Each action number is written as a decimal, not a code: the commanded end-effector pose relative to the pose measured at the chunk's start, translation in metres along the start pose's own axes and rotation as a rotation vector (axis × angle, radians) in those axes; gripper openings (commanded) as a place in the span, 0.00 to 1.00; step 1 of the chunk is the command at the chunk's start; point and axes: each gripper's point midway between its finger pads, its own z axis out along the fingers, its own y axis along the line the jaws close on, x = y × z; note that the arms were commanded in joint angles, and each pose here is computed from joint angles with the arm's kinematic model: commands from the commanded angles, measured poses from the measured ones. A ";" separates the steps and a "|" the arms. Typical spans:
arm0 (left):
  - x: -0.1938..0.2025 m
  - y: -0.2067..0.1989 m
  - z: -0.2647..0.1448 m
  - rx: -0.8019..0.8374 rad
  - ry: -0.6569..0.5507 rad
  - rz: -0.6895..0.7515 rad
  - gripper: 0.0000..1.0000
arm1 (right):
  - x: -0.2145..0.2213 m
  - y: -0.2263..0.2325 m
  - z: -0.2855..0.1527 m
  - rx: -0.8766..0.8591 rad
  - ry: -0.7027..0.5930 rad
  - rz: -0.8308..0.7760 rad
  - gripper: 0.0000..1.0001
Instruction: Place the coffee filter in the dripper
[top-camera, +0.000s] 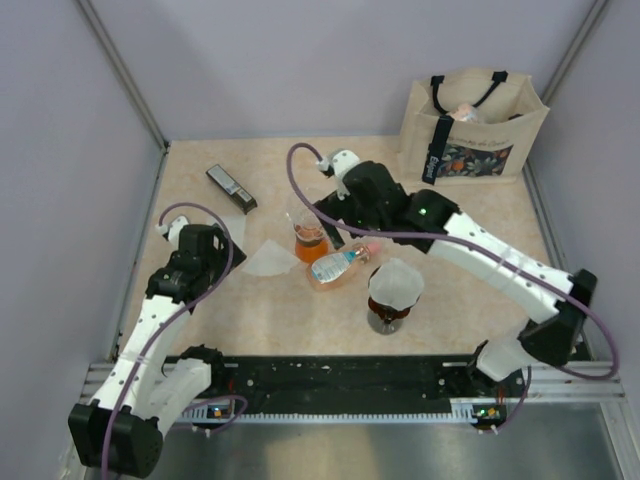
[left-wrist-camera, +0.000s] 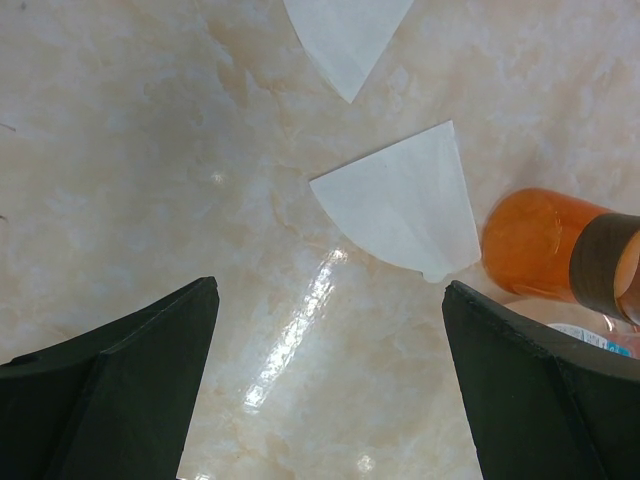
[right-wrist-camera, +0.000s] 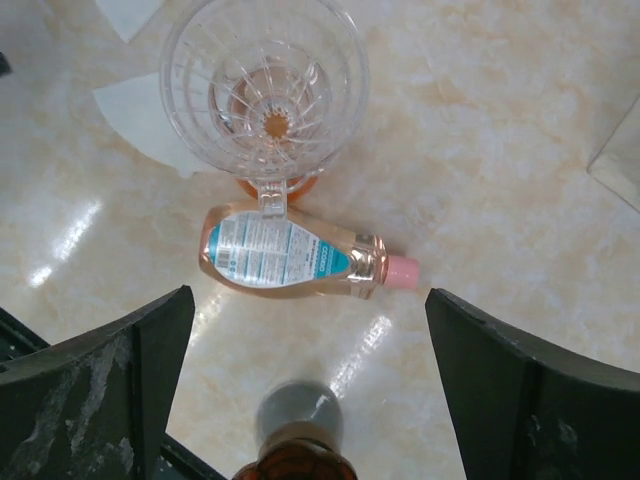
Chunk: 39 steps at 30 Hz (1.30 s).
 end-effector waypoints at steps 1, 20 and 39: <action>-0.008 -0.008 -0.002 0.033 -0.022 -0.011 0.99 | -0.037 0.004 -0.036 -0.088 -0.300 0.080 0.99; 0.007 -0.032 0.021 0.093 0.101 0.034 0.99 | -0.011 -0.005 -0.072 -0.127 -0.491 0.228 0.99; 0.037 -0.048 0.106 -0.144 0.304 0.067 0.88 | 0.021 -0.039 -0.092 0.010 -0.525 0.294 0.99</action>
